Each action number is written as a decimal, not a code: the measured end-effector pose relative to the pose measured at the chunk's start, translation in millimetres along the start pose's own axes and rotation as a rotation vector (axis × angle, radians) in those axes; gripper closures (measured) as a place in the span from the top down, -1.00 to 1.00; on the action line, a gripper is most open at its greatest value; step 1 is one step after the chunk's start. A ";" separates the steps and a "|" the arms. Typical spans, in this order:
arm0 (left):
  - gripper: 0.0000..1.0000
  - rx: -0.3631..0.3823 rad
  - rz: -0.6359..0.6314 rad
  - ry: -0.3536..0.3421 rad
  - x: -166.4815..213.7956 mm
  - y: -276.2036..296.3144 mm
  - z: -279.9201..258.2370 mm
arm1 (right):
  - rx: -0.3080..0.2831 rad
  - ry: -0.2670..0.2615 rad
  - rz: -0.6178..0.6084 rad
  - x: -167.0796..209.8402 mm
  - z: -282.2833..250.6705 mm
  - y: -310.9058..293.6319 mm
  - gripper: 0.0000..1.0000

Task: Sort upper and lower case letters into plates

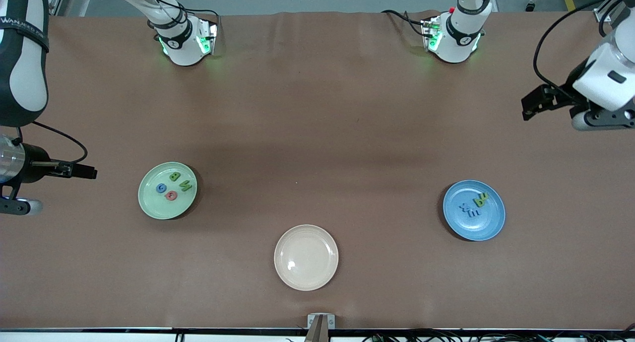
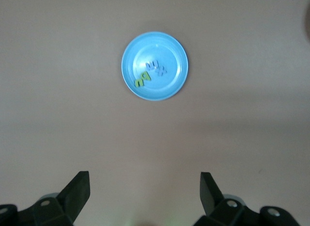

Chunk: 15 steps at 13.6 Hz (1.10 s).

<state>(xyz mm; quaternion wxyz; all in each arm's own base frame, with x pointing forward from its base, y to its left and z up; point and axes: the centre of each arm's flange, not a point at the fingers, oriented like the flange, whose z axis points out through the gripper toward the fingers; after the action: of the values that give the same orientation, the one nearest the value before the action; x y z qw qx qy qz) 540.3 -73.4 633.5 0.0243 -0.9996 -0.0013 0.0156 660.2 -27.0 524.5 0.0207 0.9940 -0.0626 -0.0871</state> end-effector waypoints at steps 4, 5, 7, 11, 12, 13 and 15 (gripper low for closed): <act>1.00 0.009 -0.010 0.029 -32.8 -5.1 -13.5 | 0.003 0.019 -0.006 0.3 -7.8 -4.0 1.00; 1.00 0.008 -0.021 0.035 -37.1 -10.9 -16.1 | 0.003 0.021 -0.011 -0.5 -9.9 -7.1 1.00; 1.00 -0.008 -0.038 0.035 -42.0 -21.1 -17.0 | 0.002 0.012 -0.016 -5.2 -16.0 -9.8 1.00; 1.00 -0.016 -0.038 0.041 -43.0 -20.8 -14.8 | 0.003 0.009 -0.025 -16.3 -29.2 -11.9 1.00; 1.00 -0.016 -0.036 0.045 -42.7 -19.4 -15.1 | 0.003 0.010 -0.041 -18.0 -30.3 -11.5 1.00; 1.00 -0.016 -0.033 0.046 -42.7 -18.2 -15.3 | 0.003 0.012 -0.070 -20.4 -31.0 -10.8 1.00; 1.00 -0.016 -0.028 0.047 -43.0 -16.6 -15.4 | 0.003 0.012 -0.105 -26.9 -32.2 -8.3 1.00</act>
<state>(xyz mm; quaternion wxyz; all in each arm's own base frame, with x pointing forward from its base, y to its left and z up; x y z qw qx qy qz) 497.8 -57.8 651.1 0.0168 -0.9997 -0.0149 -0.0082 640.6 -14.4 560.3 0.0149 0.9965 -0.0103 -0.0819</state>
